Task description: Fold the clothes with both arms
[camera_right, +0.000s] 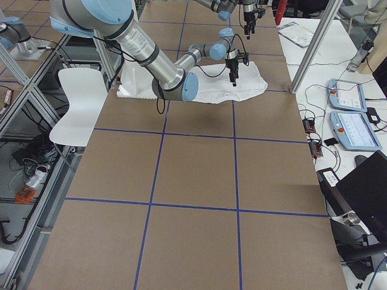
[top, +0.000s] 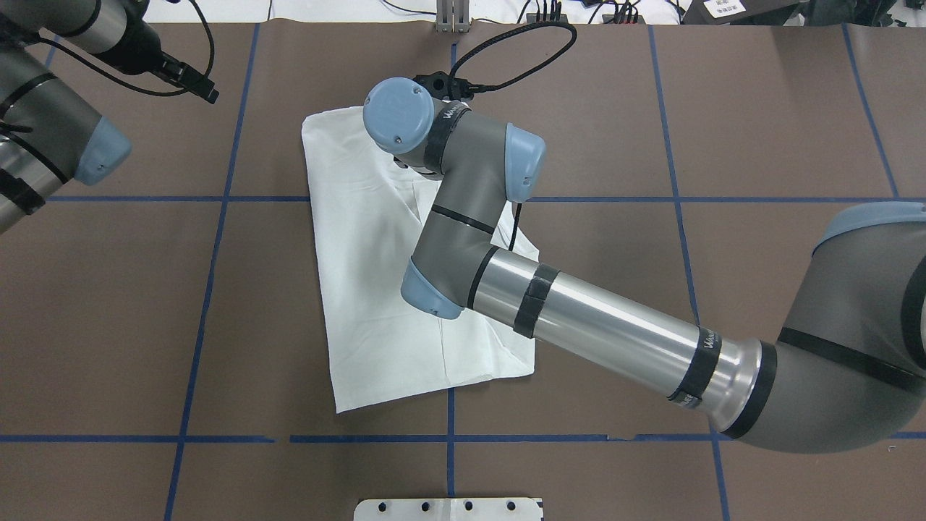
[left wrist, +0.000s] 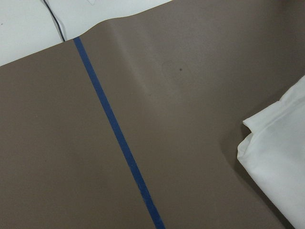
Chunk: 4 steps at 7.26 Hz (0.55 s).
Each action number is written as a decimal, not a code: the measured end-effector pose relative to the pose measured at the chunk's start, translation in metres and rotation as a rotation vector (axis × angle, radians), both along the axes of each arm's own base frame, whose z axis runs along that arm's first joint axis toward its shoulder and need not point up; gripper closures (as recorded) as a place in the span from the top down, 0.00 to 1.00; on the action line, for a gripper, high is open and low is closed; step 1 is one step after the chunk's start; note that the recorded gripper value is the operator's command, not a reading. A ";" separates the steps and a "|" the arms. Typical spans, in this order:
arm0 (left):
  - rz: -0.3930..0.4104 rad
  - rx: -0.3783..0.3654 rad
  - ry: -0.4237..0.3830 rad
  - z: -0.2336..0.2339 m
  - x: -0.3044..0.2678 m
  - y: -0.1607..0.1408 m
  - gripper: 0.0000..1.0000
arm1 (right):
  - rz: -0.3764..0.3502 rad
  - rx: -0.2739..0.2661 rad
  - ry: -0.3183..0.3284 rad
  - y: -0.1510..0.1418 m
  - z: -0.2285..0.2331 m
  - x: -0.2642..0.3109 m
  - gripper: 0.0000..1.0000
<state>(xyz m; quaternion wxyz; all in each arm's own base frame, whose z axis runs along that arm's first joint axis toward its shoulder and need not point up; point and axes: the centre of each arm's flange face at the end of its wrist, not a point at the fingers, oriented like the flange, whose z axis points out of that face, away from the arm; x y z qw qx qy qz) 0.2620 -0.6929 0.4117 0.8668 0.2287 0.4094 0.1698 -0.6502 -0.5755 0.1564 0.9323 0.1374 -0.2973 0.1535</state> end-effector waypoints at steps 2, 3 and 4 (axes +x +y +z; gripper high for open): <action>0.014 0.004 -0.001 0.009 -0.012 0.000 1.00 | -0.007 0.057 0.015 0.013 -0.009 -0.035 1.00; 0.015 0.003 -0.001 0.010 -0.013 0.000 1.00 | -0.026 0.078 0.026 0.025 -0.012 -0.048 1.00; 0.016 0.002 -0.001 0.011 -0.013 0.000 1.00 | -0.064 0.094 0.058 0.032 -0.016 -0.055 1.00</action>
